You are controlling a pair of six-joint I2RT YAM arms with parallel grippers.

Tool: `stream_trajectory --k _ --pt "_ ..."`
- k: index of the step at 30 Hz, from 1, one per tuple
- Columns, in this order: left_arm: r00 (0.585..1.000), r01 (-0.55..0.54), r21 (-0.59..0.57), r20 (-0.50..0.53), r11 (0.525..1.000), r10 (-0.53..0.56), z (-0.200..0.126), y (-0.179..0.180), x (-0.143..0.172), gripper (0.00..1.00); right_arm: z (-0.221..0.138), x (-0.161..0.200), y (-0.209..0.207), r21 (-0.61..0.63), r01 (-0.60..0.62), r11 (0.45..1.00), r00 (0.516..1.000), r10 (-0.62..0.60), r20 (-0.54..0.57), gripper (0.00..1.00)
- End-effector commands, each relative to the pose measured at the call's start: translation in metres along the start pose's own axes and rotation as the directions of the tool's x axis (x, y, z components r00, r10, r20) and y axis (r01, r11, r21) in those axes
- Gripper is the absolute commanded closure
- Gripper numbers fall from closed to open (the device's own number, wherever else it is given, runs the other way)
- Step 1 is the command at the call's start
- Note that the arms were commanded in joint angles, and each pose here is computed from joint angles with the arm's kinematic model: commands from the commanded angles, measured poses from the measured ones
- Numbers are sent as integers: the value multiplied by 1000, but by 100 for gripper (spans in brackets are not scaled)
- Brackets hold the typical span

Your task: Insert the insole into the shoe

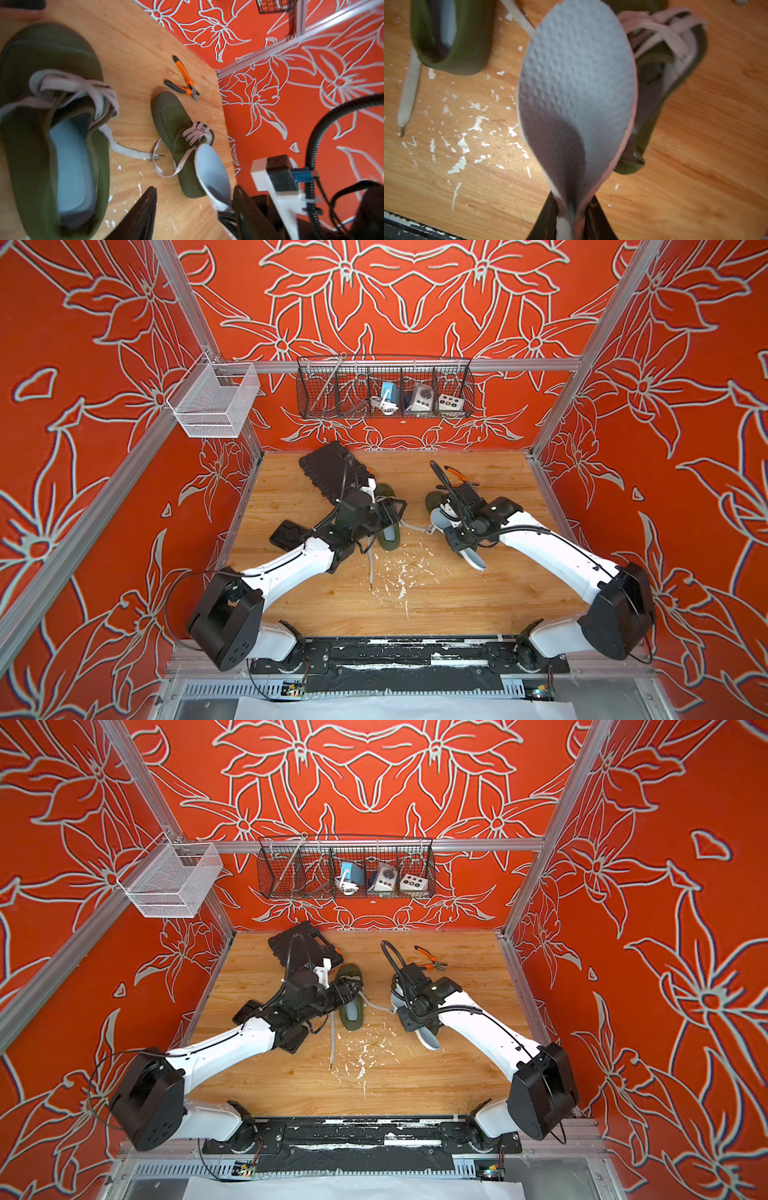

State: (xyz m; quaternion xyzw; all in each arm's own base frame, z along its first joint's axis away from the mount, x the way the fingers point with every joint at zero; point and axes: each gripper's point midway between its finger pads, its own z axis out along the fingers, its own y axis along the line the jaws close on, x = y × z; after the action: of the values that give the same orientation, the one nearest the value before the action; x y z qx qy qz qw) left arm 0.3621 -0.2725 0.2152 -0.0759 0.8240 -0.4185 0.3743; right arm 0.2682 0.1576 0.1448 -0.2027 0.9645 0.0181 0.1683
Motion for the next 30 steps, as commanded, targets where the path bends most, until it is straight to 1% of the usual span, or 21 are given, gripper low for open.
stream_trajectory --k 1,2,4,6,8,9,13,16,20,24,27,30 --pt "929 -357 -62 -128 932 347 22 -2 24 44 -17 23 -34 87 -47 995 997 51 -55 79" --pt "893 -436 -56 -152 898 424 31 -10 29 44 -20 25 -42 102 -66 993 996 72 -53 79" --pt "797 -585 -25 -199 810 570 46 -25 41 46 -23 36 -55 124 -96 988 991 107 -83 79" --pt "673 -719 1 -252 695 696 62 -36 55 46 -24 43 -68 137 -141 981 984 153 -87 80" --pt "580 -788 31 -297 615 758 77 -40 65 48 -24 49 -77 135 -184 974 977 196 -87 80" --pt "553 -804 39 -316 593 771 85 -41 66 50 -23 51 -82 132 -204 970 972 217 -89 81" --pt "494 -827 94 -353 555 795 112 -48 72 56 -27 56 -97 139 -263 955 957 277 -86 81" --pt "455 -840 112 -387 531 802 130 -47 75 56 -30 60 -107 144 -301 943 945 315 -89 81" --pt "408 -859 116 -433 499 804 153 -40 79 53 -34 63 -115 135 -336 932 933 349 -87 82" --pt "384 -871 120 -441 477 811 164 -38 79 53 -35 62 -117 121 -356 927 926 367 -84 83" --pt "380 -871 130 -430 473 819 169 -41 80 53 -34 60 -119 120 -359 926 925 370 -86 83" --pt "377 -880 109 -431 462 820 176 -36 79 50 -32 58 -117 107 -360 927 925 370 -92 83"
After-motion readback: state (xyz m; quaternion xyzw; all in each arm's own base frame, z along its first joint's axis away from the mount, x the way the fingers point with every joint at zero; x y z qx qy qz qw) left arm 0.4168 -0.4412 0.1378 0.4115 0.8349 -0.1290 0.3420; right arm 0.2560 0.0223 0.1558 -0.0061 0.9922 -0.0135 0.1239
